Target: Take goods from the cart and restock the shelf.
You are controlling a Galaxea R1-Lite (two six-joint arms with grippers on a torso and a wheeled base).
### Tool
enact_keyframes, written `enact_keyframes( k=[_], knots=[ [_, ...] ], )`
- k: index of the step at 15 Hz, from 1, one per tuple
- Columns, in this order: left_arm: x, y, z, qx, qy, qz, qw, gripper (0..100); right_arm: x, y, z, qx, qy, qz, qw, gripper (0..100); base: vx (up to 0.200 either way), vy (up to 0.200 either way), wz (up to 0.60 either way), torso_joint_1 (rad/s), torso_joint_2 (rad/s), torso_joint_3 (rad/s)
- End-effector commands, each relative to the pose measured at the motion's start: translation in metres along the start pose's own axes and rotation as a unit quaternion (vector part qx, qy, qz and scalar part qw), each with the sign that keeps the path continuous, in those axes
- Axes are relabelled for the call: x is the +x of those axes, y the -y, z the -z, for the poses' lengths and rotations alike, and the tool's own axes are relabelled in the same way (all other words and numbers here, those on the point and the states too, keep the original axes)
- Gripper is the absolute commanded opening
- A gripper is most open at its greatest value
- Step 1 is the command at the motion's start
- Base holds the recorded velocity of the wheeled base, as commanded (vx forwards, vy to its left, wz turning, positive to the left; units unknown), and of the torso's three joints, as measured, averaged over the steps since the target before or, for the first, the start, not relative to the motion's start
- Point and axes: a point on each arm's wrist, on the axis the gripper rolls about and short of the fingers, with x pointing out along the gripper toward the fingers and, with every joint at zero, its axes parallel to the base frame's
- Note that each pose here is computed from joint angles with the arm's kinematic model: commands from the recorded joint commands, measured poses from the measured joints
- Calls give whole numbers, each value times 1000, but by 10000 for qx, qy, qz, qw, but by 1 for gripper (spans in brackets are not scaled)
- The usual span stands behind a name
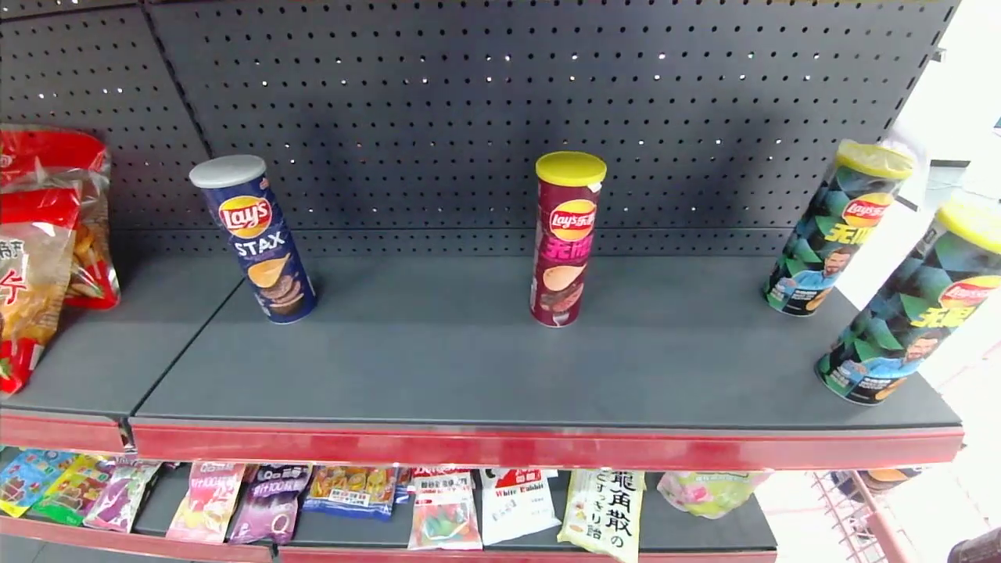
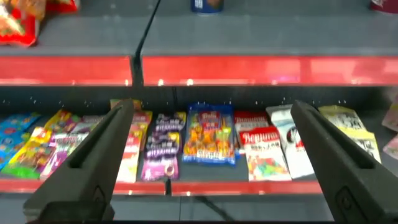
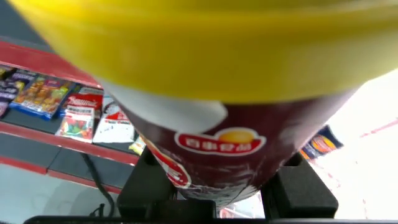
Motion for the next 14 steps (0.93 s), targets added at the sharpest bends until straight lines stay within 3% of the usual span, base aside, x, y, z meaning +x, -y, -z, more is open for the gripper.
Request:
enact_keyframes(
  k=[1, 6, 7, 8, 9, 10, 11, 12, 13, 14],
  knots=[
    [0, 0, 0, -1, -7, -1, 10000, 100, 0, 0, 0, -3, -8, -21, 10000, 0, 0, 0, 0, 0, 0, 0],
    [0, 0, 0, 6, -37, 15, 10000, 100, -2, -3, 9, 4, 60, -360, 9993, 0, 0, 0, 0, 0, 0, 0],
    [3, 0, -1, 3, -214, 61, 9998, 100, -4, -4, 11, -6, 124, -373, 9992, 0, 0, 0, 0, 0, 0, 0],
    [4, 0, -1, 11, -237, 84, 9997, 100, -5, -4, 13, -10, 154, -368, 9992, 0, 0, 0, 0, 0, 0, 0],
    [4, 0, -1, 64, -228, 146, 9996, 100, -8, -5, 13, -20, 222, -365, 9991, 0, 0, 0, 0, 0, 0, 0],
    [2, 1, -11, 11, -91, 322, 9994, 100, -8, -5, 12, -23, 245, -362, 9990, 0, 0, 0, 0, 0, 0, 0],
    [9, 2, -87, -307, 114, 984, 9946, 100, -9, -4, 10, -28, 275, -357, 9990, 0, 0, 0, 0, 0, 0, 0],
    [33, 4, -148, -586, 92, 1140, 9917, 100, -7, -3, 6, -19, 220, -350, 9991, 0, 0, 0, 0, 0, 0, 0],
    [46, 5, -162, -576, -23, 1293, 9899, 100, -5, -3, 4, -23, 192, -362, 9992, 0, 0, 0, 0, 0, 0, 0],
    [75, 14, -168, -370, -431, 2242, 9729, 100, -2, -2, -1, -9, 153, -361, 9992, 0, 0, 0, 0, 0, 0, 0]
  ],
)
